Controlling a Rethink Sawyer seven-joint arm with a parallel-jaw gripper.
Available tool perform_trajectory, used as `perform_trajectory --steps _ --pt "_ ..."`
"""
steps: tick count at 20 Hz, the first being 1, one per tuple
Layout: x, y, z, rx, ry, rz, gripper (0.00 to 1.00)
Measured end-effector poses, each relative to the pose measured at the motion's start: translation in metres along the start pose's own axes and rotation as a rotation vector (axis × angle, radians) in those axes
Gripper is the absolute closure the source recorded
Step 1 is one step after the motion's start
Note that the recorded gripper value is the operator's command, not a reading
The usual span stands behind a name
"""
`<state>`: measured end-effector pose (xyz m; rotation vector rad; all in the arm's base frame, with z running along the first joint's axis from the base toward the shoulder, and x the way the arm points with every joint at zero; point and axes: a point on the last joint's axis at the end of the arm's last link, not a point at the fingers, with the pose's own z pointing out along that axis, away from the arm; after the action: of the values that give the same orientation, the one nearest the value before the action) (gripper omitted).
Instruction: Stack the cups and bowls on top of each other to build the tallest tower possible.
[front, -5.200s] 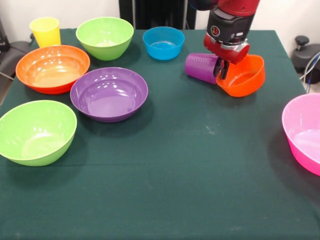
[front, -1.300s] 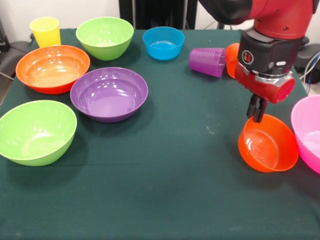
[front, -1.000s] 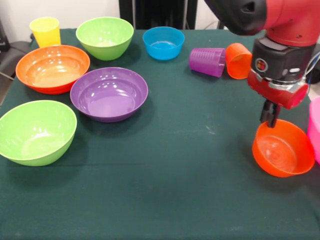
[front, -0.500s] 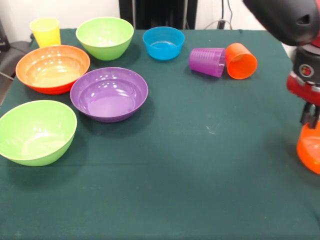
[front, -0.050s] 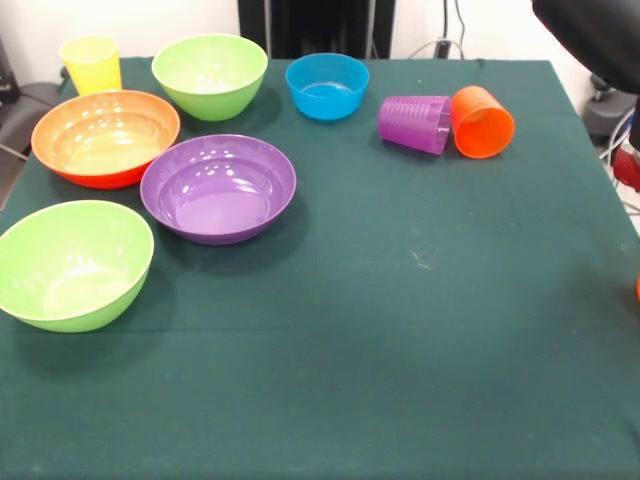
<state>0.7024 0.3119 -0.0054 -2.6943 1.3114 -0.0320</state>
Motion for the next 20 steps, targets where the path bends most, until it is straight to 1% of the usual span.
perform_trajectory --steps 4,6,7,8,15,16,20 --pt "0.0 0.006 -0.001 -0.008 -0.003 -0.004 1.0" --pt "0.001 0.02 -0.005 -0.026 -0.008 -0.015 1.0" --pt "0.001 0.022 -0.005 -0.027 -0.009 -0.016 1.0" --pt "0.001 0.032 -0.009 -0.037 -0.008 -0.025 1.0" --pt "0.002 0.084 -0.03 -0.071 0.005 -0.075 1.0" --pt "0.002 0.094 -0.033 -0.082 0.008 -0.082 1.0" --pt "0.007 0.118 -0.038 -0.112 0.017 -0.087 1.0"
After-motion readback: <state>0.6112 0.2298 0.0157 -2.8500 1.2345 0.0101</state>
